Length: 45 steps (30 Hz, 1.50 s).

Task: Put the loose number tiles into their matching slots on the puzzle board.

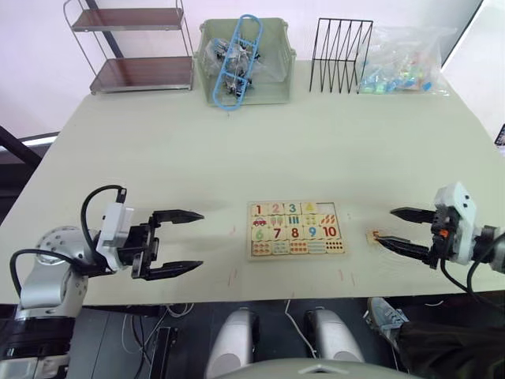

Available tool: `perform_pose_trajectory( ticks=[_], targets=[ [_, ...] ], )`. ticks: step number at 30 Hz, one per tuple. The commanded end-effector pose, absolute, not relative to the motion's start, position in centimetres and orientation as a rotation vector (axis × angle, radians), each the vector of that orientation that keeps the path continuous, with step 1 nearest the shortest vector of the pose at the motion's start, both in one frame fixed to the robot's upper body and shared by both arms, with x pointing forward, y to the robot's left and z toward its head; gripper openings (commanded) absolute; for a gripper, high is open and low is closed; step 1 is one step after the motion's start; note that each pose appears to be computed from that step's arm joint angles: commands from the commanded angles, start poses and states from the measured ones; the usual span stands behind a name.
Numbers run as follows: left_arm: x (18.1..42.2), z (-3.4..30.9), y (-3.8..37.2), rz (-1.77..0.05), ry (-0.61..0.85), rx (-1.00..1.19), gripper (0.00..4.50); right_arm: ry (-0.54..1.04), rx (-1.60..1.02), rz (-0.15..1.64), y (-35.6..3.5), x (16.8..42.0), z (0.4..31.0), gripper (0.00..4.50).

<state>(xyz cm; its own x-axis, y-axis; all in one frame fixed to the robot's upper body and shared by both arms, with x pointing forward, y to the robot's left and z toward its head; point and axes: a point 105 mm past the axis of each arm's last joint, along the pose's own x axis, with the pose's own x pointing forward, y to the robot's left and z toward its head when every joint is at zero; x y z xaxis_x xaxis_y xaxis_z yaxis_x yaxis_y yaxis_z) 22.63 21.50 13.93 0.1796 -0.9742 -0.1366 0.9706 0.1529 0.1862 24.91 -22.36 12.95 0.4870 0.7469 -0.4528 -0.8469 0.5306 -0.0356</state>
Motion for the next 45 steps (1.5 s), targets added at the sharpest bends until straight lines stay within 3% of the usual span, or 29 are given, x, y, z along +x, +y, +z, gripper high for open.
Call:
perform_pose_trajectory(
  ticks=[1,16,39,45],
  targets=[
    [22.4,14.8,21.7,-1.394,-0.045,0.275,4.5,0.348,-0.419,1.112,-22.5,25.5,13.0,4.44],
    [22.4,14.9,21.9,-1.401,-0.05,0.284,4.5,0.329,-0.622,1.372,-22.6,27.5,10.6,4.44],
    [22.7,14.5,22.5,-1.392,-0.056,0.294,4.5,0.342,-0.657,1.378,-23.5,28.3,9.1,4.44],
    [22.7,14.4,22.6,-1.387,-0.055,0.295,4.5,0.344,-0.66,1.402,-23.3,28.3,8.9,2.63]
  ],
)
